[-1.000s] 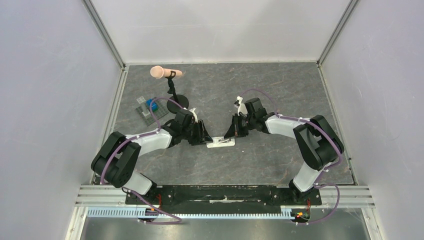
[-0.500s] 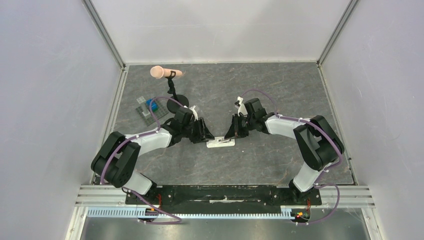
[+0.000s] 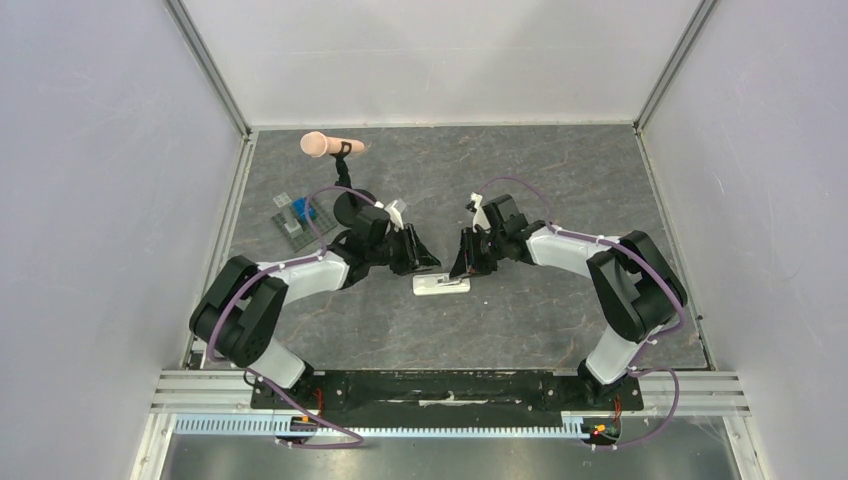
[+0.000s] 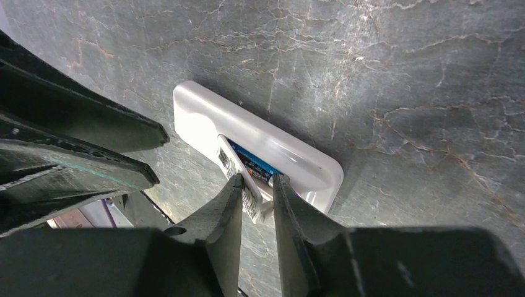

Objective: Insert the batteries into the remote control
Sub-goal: Load the battery cover into the remote control.

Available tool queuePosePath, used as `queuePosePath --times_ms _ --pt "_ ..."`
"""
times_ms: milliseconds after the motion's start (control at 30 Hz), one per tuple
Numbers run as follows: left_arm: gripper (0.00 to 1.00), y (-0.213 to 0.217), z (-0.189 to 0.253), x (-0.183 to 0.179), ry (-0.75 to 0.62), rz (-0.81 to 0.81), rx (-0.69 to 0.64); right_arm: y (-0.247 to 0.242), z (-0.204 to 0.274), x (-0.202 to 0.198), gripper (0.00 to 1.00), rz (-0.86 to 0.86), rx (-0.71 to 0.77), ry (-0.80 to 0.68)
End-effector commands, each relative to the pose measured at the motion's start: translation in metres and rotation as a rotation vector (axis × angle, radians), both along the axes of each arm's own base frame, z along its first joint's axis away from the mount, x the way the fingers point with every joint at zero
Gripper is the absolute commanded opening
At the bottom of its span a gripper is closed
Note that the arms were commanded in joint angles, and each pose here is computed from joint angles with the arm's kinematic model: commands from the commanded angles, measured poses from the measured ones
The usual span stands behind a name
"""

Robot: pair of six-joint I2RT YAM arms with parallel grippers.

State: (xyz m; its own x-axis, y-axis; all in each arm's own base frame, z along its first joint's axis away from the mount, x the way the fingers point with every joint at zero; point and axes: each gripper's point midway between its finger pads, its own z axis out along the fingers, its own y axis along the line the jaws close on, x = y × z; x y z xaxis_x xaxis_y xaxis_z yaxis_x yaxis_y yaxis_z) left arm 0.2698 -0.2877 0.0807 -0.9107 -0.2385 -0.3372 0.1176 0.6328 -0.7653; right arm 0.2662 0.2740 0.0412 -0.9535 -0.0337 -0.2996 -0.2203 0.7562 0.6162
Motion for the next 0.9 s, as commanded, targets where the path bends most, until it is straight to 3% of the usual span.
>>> queuePosePath --times_ms 0,233,367,667,867 --pt "0.34 -0.016 0.017 0.003 -0.027 -0.03 -0.073 -0.018 -0.019 -0.009 0.27 0.007 -0.136 0.029" --pt "0.22 -0.02 0.012 -0.002 -0.021 -0.055 -0.077 -0.018 -0.012 -0.005 0.33 0.011 -0.146 0.006" --pt "0.14 -0.017 -0.002 -0.007 0.035 -0.076 -0.014 -0.015 -0.008 -0.004 0.34 0.021 -0.135 0.001" --pt "0.09 -0.02 -0.005 -0.014 0.05 -0.104 -0.032 -0.012 -0.001 -0.003 0.4 0.03 -0.129 -0.008" --pt "0.05 -0.02 -0.013 -0.018 0.064 -0.106 -0.017 -0.009 0.001 0.001 0.37 0.034 -0.131 -0.006"
